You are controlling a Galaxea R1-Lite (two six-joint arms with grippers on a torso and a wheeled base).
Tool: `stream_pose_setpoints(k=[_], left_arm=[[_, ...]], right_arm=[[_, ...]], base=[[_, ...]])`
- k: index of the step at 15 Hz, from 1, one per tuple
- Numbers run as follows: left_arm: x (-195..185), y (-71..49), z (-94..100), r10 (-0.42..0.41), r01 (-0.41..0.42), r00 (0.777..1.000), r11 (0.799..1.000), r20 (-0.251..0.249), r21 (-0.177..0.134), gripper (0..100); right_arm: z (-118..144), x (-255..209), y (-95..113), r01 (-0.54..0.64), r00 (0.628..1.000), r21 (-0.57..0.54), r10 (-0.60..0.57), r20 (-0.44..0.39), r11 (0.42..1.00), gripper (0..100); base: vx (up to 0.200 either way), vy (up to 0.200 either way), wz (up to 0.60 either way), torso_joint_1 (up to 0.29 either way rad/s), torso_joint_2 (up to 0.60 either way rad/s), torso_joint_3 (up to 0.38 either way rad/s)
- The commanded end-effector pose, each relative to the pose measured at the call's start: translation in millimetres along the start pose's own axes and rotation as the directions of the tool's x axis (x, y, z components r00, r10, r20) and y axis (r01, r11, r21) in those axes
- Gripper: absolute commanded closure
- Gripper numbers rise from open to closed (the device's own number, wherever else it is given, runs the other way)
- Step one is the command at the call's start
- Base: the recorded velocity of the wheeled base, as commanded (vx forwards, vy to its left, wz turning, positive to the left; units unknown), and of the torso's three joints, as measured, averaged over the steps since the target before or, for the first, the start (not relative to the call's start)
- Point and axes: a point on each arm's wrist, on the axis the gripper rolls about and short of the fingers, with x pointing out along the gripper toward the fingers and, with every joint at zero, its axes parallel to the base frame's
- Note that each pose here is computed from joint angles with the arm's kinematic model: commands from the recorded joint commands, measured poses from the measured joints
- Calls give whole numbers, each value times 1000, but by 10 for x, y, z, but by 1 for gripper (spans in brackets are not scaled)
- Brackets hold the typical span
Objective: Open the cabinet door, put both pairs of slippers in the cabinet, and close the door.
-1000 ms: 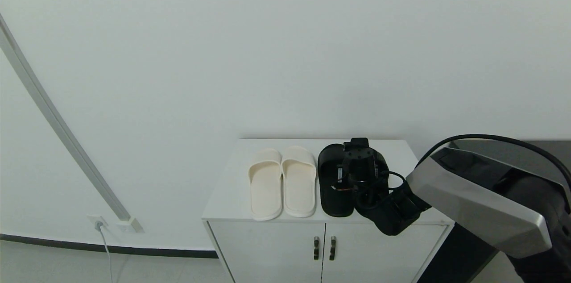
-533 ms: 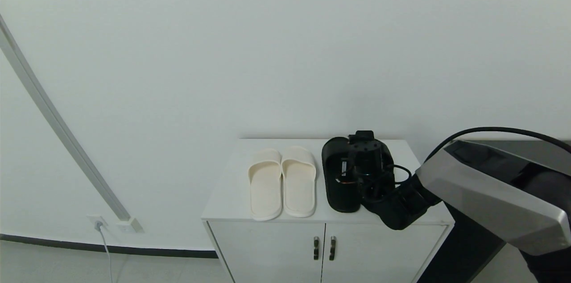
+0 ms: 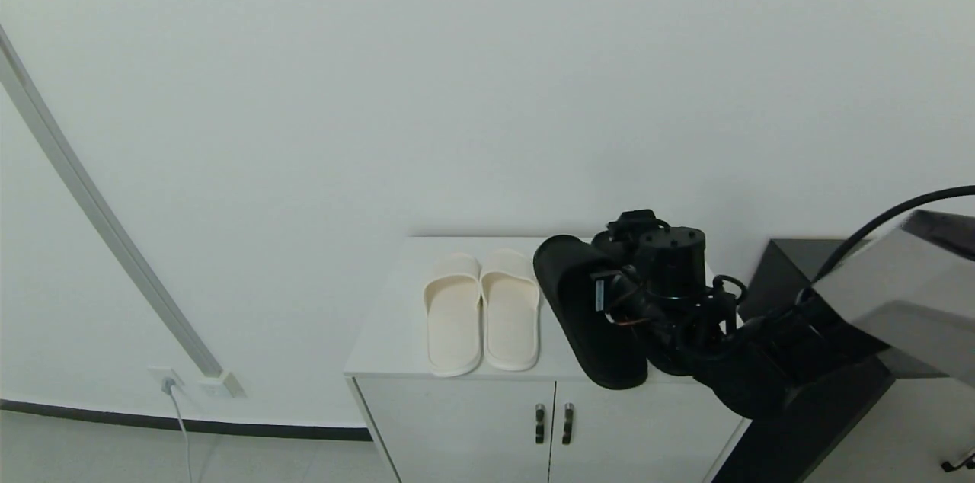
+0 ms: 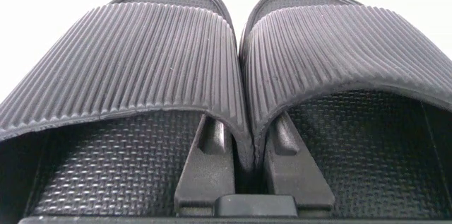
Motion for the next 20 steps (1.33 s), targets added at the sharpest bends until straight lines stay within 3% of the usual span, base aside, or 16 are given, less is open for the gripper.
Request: stream_pose_setpoints(k=[1, 7, 14, 20], left_arm=[[1, 0, 0, 0, 0, 1000, 1000, -1, 0, 100], [1, 0, 0, -1, 1, 1000, 1000, -1, 0, 100], [-1, 0, 4, -1, 1, 1000, 1000, 1, -2, 100], [1, 0, 0, 0, 0, 1000, 1000, -1, -2, 100]], right_arm=[[225, -578, -18, -178, 984, -16, 178, 17, 984, 100], [207, -1066, -118, -427, 904, -81, 426, -30, 901, 100], [108, -1115, -69, -449, 893, -102, 444, -67, 888, 100], [70, -1125, -91, -441, 897, -186, 434, -78, 878, 100]], base=[[0, 0, 0, 0, 0, 0], [0, 0, 0, 0, 0, 0], [0, 0, 0, 0, 0, 0], [-200, 0, 0, 2, 5, 2]])
